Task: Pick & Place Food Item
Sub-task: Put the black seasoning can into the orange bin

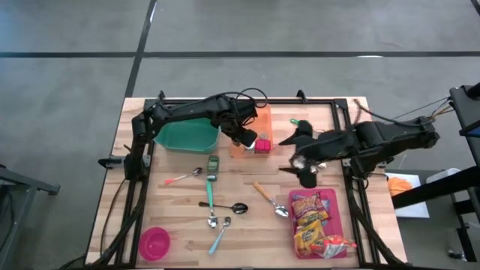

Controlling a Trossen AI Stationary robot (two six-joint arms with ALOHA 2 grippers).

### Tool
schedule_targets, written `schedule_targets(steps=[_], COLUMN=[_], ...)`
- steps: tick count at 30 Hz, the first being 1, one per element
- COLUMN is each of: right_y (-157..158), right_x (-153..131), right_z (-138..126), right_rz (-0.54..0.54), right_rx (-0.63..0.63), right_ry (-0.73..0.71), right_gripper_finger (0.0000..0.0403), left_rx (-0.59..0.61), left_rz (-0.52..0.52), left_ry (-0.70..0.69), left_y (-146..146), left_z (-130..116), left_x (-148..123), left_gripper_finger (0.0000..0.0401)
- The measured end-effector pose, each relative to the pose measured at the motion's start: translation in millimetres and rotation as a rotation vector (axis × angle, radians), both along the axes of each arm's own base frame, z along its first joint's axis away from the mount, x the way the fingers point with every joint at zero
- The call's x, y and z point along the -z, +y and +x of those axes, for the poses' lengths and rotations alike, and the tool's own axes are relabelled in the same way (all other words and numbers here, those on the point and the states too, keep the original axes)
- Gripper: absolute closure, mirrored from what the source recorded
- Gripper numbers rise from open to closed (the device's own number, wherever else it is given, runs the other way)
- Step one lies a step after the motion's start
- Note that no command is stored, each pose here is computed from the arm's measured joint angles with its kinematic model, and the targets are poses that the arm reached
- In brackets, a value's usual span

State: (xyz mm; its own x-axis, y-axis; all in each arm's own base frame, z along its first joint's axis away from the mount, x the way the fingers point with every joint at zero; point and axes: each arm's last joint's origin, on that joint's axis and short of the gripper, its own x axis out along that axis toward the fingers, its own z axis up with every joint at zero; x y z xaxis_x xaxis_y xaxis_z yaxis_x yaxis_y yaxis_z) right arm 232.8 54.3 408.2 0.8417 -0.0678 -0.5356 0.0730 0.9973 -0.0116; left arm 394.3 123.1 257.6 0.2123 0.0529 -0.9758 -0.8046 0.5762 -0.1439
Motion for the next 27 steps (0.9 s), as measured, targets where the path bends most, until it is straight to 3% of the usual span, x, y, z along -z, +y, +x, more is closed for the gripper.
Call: schedule_targets(steps=[10, 17, 27], right_y=[-26.5, -33.7, -34.4], right_x=[2.5, 6.8, 7.2], right_z=[-50.5, -68.8, -74.0], right_rz=[0.109, 0.143, 0.143], right_rx=[0.093, 0.108, 0.102], right_ry=[-0.255, -0.418, -0.440], right_gripper_finger=[0.0028, 0.0028, 0.0028], left_rx=[-0.004, -0.002, -0.008], left_rz=[-0.044, -0.047, -0.060], left_ry=[-0.001, -0.004, 0.028], left_y=[-0.9, -1.4, -7.7], left_z=[3.2, 3.7, 4.9], left_x=[23.8, 29.4, 38.4], left_gripper_finger=[0.0291, 0.0291, 0.0291])
